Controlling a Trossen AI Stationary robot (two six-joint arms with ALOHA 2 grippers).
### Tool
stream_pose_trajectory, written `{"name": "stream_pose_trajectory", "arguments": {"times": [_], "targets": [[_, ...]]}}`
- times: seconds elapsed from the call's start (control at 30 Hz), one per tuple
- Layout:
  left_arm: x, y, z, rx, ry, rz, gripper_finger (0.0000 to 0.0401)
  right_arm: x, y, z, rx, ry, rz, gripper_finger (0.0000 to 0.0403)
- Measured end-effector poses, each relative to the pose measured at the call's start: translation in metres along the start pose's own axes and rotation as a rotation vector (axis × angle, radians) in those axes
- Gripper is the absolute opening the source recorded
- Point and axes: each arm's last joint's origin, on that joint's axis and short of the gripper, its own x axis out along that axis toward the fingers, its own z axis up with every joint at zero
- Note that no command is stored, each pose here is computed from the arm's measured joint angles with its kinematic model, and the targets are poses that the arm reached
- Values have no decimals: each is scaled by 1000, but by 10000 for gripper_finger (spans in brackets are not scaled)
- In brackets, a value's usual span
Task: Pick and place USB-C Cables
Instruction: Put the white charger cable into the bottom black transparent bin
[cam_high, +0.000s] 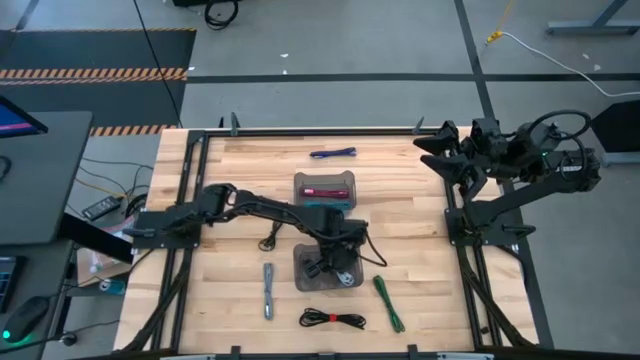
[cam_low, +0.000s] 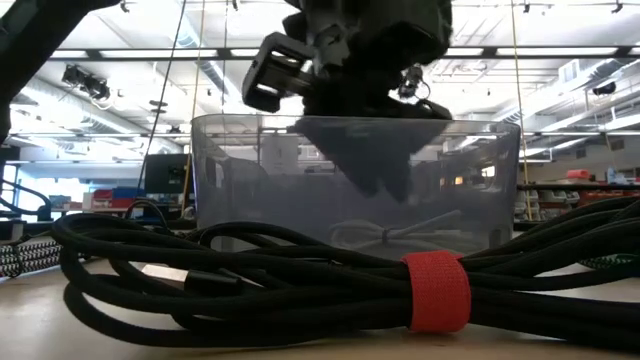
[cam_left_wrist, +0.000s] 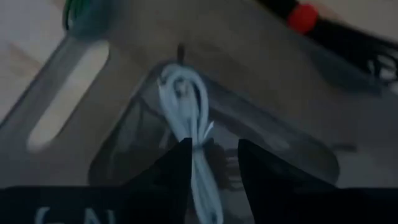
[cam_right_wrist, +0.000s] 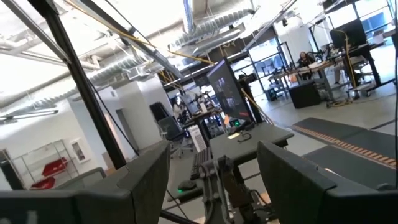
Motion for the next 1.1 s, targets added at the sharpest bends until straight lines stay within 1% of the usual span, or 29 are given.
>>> {"name": "stream_pose_trajectory", "arguments": {"times": [0.07,0.17,0.3,0.37,0.5,0.57,0.7,0.8,0.93,1.03,1.1], "targets": [[3,-3,-1,-24,5,-33,136,0,0,0,1,-1,3,248],[7,-2,-1,-9,13,-21,137,-2,0,1,0,-6,12,248],[11,-3,5,110,131,128,134,-2,1,2,-4,-3,25,248],[13,-4,8,138,141,163,133,-2,1,2,-3,-3,35,248],[15,-5,13,108,114,182,133,-2,1,2,5,-4,42,248],[17,-8,13,106,129,171,133,-2,1,2,7,-4,43,248],[19,-13,14,107,187,185,133,-4,2,3,10,-3,59,248],[21,-16,16,89,193,187,133,-4,2,3,8,-4,71,248],[33,-15,10,72,210,164,133,-4,2,4,8,-5,71,248],[35,-11,9,58,193,175,133,-5,2,4,9,-7,72,248],[38,-10,6,43,206,167,133,-6,2,5,9,-9,73,248]]}}
